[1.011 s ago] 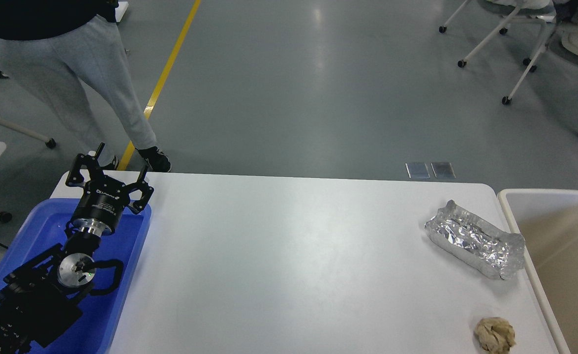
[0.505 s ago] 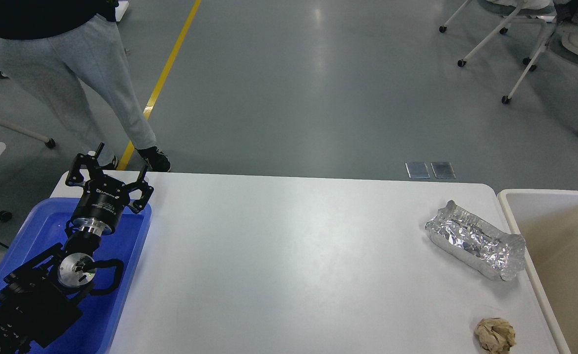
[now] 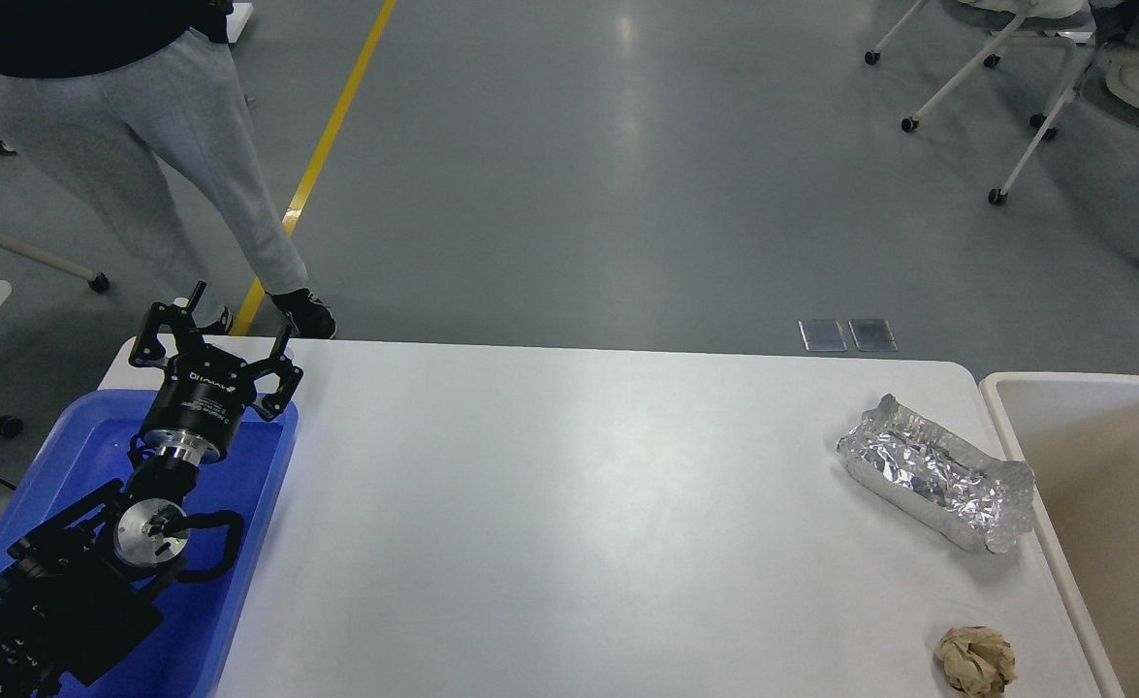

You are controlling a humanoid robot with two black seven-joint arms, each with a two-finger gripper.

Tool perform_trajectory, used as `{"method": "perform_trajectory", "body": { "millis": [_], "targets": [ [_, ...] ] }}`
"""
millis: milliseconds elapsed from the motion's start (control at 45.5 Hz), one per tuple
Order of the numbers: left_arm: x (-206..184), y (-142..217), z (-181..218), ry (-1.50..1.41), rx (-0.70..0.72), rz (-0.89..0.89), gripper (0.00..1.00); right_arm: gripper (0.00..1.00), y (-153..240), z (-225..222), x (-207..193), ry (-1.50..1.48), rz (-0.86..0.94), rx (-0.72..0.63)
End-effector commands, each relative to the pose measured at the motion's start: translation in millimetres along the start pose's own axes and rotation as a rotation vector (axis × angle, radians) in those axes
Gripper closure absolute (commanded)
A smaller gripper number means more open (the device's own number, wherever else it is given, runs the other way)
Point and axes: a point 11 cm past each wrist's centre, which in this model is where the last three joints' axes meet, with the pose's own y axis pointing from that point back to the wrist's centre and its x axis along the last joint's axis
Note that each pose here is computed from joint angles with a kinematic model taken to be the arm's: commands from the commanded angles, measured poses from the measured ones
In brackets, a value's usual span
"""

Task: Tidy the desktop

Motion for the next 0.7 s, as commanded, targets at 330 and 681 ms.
{"method": "perform_trajectory", "body": {
  "millis": [330, 681],
  "targets": [
    [0.1, 0.0, 0.4, -0.001, 0.000, 0.000, 0.00, 0.01, -0.4, 3.9, 3.0, -0.068, 0.024, -0.062],
    [-0.4, -0.6, 0.7, -0.001, -0.001, -0.001, 0.00, 0.01, 0.0, 2.7, 15.7, -0.059, 0.059, -0.060]
  ]
}}
